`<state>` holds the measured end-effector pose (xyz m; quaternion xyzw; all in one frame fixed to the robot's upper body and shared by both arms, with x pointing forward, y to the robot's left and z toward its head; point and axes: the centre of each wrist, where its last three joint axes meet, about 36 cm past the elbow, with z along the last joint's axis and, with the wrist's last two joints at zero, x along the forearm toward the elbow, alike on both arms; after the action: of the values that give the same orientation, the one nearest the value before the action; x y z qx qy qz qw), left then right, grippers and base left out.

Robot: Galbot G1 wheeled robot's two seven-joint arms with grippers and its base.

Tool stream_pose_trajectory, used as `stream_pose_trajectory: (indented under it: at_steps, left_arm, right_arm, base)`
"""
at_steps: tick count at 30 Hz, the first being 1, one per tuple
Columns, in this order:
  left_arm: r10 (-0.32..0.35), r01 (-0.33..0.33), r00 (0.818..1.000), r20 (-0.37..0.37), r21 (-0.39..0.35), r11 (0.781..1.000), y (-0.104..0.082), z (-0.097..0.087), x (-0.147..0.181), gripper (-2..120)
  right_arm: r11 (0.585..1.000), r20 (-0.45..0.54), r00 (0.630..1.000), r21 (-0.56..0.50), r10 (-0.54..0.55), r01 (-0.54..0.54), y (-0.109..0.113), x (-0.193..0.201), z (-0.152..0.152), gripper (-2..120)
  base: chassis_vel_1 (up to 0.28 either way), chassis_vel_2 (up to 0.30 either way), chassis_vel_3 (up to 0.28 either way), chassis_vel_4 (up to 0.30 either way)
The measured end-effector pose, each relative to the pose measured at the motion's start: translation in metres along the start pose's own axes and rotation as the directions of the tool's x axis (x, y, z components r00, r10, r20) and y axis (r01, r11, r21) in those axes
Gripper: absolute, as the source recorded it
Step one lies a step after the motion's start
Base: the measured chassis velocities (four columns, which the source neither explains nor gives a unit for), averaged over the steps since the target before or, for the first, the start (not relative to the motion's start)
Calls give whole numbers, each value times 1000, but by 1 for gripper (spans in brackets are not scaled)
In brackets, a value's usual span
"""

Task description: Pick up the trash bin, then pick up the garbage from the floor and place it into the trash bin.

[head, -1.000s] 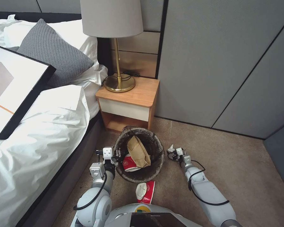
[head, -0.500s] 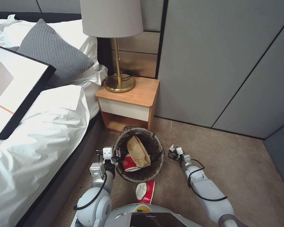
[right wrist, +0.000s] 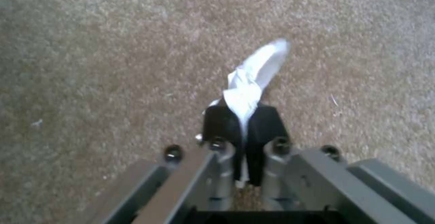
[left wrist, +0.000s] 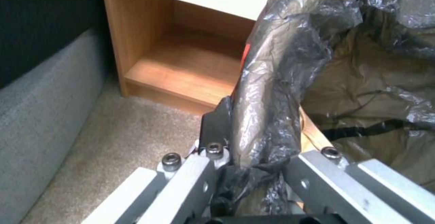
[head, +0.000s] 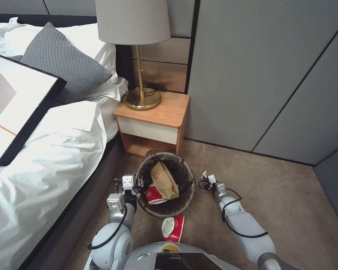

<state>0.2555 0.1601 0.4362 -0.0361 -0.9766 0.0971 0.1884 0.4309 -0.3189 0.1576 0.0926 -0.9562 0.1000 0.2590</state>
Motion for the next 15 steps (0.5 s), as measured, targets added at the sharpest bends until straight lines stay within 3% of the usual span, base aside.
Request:
stream_pose_trajectory:
  at_steps: [8,15]
  left_arm:
    - [2,-2,1000,0,1,1000,0,0,0,3]
    - [4,-4,1000,-5,1,1000,-1,2,-1,3]
  right_arm:
    - [1000,9,1000,1,13,-13,-6,3,3,0]
    - [1000,94,995,0,30,-30,-5,12,-2,0]
  base:
    - [0,0,0,0]
    - [0,0,0,0]
